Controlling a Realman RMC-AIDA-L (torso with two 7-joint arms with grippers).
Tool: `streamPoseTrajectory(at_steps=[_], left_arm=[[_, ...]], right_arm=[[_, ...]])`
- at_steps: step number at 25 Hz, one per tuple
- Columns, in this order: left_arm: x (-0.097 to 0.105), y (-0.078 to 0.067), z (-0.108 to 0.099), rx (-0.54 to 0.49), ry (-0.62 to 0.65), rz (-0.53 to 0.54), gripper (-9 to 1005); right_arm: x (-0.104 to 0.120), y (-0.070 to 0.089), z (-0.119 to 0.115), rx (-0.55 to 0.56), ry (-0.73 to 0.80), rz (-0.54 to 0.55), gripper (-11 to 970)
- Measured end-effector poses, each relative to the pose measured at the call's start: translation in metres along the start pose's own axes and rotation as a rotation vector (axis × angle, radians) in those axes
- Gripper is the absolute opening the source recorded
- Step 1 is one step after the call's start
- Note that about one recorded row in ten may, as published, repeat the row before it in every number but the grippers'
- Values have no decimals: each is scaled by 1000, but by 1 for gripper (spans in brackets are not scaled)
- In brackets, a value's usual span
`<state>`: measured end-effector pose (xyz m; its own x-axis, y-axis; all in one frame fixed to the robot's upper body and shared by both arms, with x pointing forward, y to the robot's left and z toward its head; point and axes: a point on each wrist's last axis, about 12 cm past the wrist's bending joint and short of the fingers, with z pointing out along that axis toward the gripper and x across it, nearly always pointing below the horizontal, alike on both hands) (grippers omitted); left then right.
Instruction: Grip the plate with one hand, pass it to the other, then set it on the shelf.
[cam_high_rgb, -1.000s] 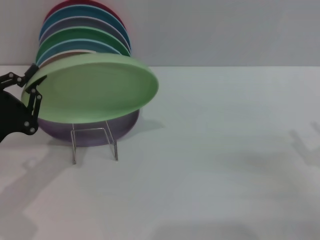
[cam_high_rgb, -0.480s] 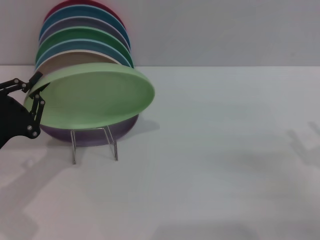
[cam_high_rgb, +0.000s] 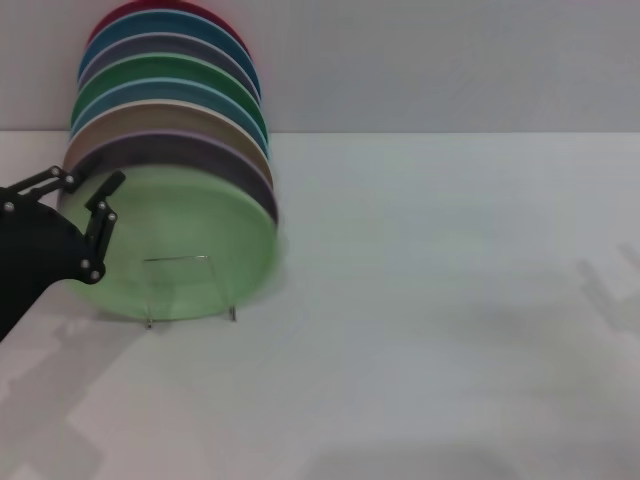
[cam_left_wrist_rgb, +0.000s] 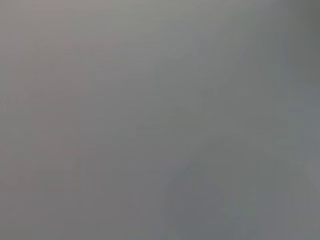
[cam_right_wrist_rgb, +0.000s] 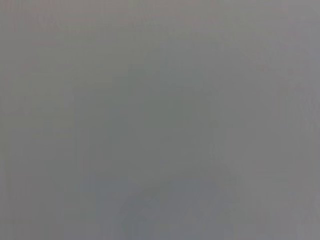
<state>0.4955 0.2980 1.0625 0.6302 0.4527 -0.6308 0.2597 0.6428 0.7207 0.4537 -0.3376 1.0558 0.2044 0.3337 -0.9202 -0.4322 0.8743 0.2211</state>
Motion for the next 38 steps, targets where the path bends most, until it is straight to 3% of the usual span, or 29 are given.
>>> streamPoseTrajectory(at_steps=[11,13,16,18,19,21,26,27,28,29,33,38], left_arm=[[-8,-10,-5,-30,-19,43,214],[-16,-18,-6,-64,-35,86,247],[-20,-21,-8,-98,-41,95,297],[-31,-18,-16,-202,-88,84,298],[-31,-18,-16,-202,-88,84,299],[-42,-13,-24,-333,-128,39,300],[-44,-1,-40,-482,-116,-68,447],[-42,3,-46,-521,-107,-121,476],[-37,9,-59,-596,-88,-253,519],[-37,9,-59,-596,-88,-253,562],[-24,14,-82,-681,-12,-451,699],[-17,9,-88,-677,81,-454,745]], right_arm=[[0,0,-2,5,1,-2,794],[0,-1,-2,5,0,-3,796],[-1,-1,-1,4,-2,-4,799],[-1,-1,-2,10,-4,-16,801],[-1,-1,-2,10,-4,-16,802],[0,-1,-7,39,-11,-75,803],[0,-2,-18,117,-45,-205,808],[0,-4,-19,146,-54,-229,809],[3,-6,-18,183,-54,-262,810],[3,-6,-18,183,-54,-262,810],[11,-10,-2,201,-1,-312,814],[14,-16,11,233,17,-310,819]])
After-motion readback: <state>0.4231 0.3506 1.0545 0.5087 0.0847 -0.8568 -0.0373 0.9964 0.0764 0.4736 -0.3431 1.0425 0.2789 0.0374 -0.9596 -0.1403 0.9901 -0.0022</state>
